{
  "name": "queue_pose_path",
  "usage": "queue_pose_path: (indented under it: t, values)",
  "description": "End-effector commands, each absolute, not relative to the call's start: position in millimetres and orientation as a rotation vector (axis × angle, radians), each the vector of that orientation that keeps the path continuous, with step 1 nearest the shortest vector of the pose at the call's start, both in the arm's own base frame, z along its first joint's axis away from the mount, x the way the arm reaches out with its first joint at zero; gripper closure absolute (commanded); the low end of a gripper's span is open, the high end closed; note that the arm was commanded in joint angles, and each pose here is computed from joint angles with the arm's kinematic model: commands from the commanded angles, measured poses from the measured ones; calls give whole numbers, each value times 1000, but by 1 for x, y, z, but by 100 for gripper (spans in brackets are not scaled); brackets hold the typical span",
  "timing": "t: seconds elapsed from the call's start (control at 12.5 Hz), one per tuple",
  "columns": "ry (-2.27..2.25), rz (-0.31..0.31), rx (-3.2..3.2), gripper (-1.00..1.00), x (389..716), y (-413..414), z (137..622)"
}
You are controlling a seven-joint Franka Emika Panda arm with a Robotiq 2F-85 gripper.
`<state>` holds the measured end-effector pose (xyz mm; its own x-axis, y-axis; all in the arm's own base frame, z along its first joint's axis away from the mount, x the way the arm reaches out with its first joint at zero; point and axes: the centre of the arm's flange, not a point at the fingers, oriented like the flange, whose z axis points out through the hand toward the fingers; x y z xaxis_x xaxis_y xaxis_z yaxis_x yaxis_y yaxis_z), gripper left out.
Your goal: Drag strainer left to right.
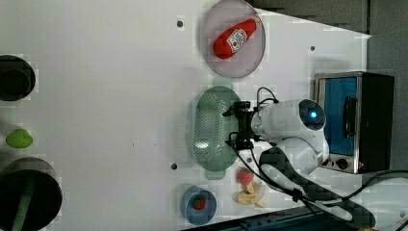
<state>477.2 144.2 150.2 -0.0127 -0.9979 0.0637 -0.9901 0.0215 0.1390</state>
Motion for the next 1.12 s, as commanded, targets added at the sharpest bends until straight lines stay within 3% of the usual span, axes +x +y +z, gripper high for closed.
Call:
queue_pose_path:
  t: [0.08, 1.12]
  values:
    - [-2136, -62, 2145, -100, 490, 96, 160]
    - [-2115, -2, 2109, -100, 484, -39, 154]
